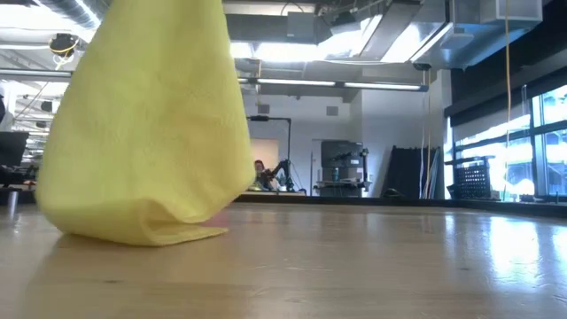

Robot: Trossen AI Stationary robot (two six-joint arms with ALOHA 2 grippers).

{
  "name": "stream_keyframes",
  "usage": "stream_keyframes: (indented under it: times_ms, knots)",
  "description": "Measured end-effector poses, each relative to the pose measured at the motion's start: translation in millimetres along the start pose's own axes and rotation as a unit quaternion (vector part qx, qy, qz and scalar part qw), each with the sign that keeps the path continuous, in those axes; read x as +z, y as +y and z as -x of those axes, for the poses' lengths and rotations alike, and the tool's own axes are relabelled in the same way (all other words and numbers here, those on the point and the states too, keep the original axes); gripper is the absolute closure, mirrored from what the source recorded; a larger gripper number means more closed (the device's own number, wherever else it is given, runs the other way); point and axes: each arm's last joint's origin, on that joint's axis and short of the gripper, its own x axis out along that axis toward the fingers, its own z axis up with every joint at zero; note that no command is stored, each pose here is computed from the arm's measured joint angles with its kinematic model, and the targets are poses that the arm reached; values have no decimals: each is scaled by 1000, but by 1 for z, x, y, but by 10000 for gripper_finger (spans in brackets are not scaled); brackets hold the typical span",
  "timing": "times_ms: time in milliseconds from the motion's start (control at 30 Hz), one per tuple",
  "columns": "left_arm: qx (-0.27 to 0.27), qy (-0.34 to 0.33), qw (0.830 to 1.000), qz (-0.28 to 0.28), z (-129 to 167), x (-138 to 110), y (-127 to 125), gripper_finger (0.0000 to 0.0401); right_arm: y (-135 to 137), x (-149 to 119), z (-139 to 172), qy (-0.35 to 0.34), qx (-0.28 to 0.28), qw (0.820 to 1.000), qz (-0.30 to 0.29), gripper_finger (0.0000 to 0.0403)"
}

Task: Fold microfiber towels
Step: Fold the yellow microfiber towel

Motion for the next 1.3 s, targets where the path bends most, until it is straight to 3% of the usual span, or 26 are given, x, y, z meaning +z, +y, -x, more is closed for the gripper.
stream_keyframes:
  times_ms: [167,333,500,767,933,1100,1300]
  knots:
    - [4,-12,1000,-3,2,5,4,401,0,0,0,0,0,1000,30,359]
    - [-10,1,1000,-2,3,6,5,401,-7,6,8,-14,-25,996,88,378]
    - [-15,14,1000,-5,1,3,4,401,-18,11,16,-25,-57,988,141,337]
    - [-8,-6,1000,-27,1,5,3,401,-31,-14,-2,13,-19,997,75,226]
    - [-36,-31,998,-39,1,11,-2,401,-35,-15,-5,-4,-26,999,46,198]
    - [-43,-41,997,-56,2,13,-3,401,-30,-10,-6,-25,-18,999,36,235]
    - [-32,-56,996,-62,10,17,1,401,-27,-10,-6,-11,40,999,27,356]
